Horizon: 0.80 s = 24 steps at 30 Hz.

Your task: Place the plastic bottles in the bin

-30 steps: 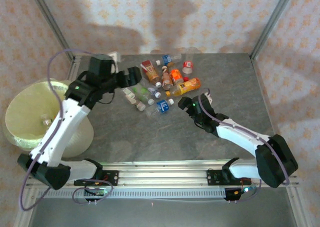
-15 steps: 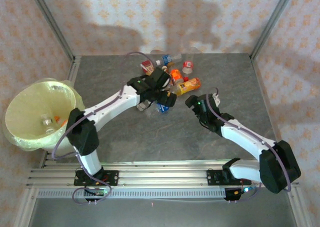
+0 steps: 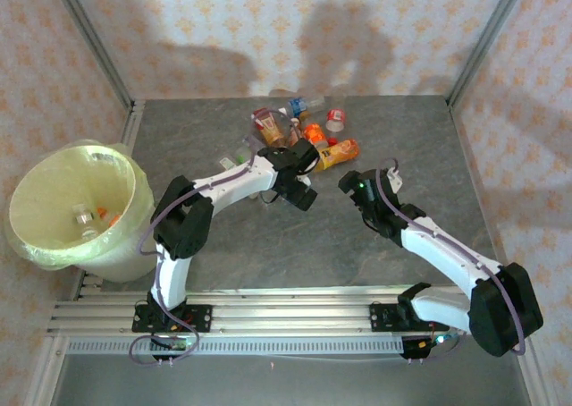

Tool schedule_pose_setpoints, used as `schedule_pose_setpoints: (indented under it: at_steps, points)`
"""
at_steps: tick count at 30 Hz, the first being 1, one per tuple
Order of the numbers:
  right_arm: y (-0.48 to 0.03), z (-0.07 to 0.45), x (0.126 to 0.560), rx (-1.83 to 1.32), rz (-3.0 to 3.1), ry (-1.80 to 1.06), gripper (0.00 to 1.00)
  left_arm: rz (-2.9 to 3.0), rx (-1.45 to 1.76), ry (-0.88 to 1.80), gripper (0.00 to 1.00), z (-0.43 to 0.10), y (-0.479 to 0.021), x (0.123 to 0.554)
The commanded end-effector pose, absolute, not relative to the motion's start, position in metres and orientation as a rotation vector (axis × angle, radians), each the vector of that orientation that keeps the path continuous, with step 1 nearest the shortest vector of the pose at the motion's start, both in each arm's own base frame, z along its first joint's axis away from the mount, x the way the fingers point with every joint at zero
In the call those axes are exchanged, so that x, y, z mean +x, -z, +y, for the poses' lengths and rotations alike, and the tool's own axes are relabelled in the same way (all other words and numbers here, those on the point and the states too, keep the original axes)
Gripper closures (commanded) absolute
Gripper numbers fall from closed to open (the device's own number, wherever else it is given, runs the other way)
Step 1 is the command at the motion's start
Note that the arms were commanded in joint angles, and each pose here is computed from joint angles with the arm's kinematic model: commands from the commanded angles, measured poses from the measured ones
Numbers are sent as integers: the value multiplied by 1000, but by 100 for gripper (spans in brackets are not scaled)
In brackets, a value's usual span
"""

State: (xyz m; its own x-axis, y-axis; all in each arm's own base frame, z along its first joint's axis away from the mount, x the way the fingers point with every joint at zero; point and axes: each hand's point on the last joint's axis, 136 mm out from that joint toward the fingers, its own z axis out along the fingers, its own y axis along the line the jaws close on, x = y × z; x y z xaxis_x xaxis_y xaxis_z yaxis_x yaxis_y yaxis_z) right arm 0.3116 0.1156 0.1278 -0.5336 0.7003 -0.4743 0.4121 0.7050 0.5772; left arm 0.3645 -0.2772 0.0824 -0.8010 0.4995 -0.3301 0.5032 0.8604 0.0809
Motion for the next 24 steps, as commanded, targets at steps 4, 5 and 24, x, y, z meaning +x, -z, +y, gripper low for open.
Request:
schedule_pose_setpoints:
  at_steps: [4, 5, 24]
  points:
    - [-127, 110, 310, 832, 2204, -483, 1, 2736, 778, -28, 1, -271, -65, 364]
    - [-128, 110, 310, 829, 2202, -486, 1, 2739, 776, 1, 1, -274, -65, 362]
    - [-127, 104, 305, 819, 2203, -460, 1, 2751, 604, -152, 20, -273, -33, 384]
